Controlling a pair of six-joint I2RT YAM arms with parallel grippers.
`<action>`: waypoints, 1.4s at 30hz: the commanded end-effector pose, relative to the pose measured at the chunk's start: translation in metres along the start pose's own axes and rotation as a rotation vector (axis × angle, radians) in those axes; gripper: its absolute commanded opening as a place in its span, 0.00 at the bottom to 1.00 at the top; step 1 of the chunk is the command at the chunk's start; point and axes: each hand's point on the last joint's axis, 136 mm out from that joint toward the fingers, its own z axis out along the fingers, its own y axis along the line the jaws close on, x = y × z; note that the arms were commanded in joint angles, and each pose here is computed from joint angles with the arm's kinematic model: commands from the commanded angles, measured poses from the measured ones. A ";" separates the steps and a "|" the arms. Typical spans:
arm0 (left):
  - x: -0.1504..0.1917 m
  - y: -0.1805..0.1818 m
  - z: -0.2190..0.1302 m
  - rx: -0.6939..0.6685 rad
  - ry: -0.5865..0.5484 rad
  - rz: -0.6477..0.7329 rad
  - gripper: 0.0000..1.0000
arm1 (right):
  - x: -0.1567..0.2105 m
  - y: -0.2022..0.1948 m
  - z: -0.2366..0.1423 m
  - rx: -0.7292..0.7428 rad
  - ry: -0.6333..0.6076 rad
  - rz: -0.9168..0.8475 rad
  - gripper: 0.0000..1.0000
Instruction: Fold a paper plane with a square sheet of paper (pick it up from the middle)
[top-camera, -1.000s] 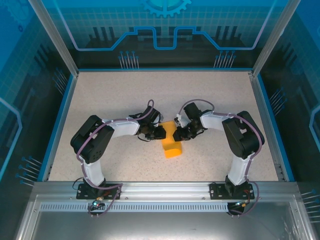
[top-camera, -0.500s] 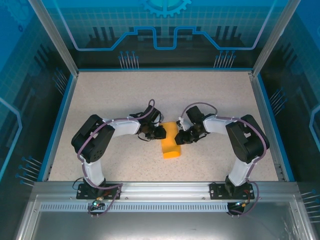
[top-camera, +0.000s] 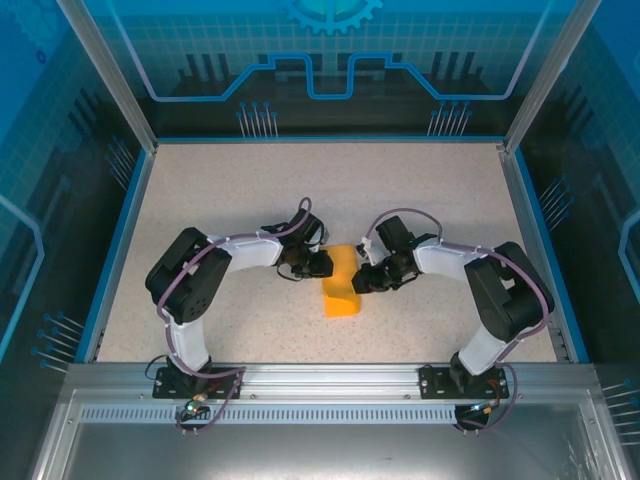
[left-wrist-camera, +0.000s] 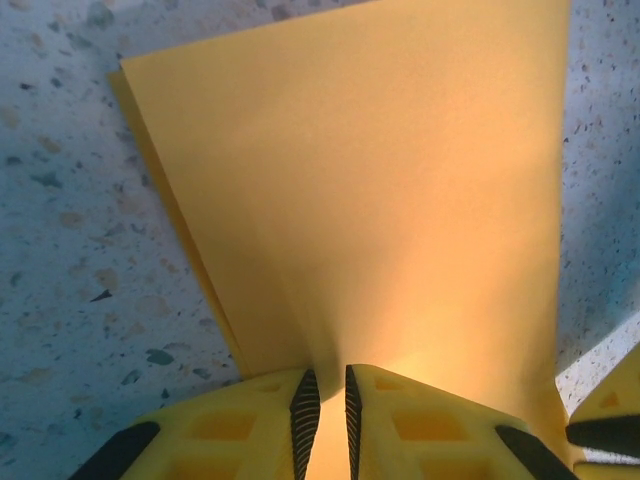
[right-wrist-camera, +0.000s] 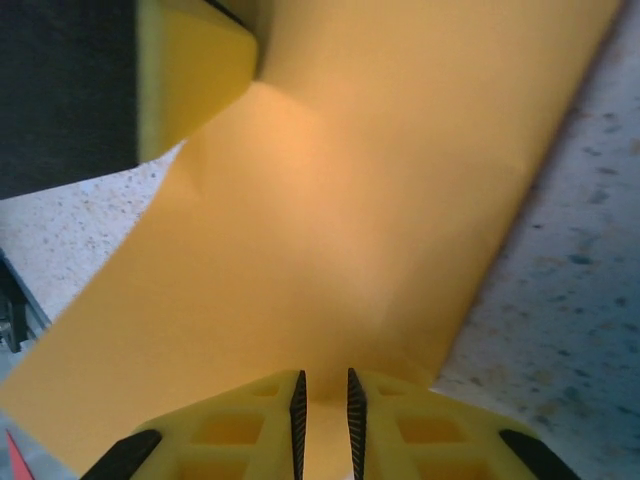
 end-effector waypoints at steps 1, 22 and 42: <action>0.027 0.043 0.020 -0.149 0.098 -0.018 0.21 | 0.011 0.012 0.006 -0.029 0.029 0.017 0.21; 0.029 0.049 0.023 -0.148 0.112 -0.014 0.21 | 0.059 0.006 0.021 0.015 0.088 0.055 0.22; 0.026 0.048 0.022 -0.130 0.111 -0.006 0.22 | 0.079 0.014 0.000 -0.007 0.056 0.071 0.22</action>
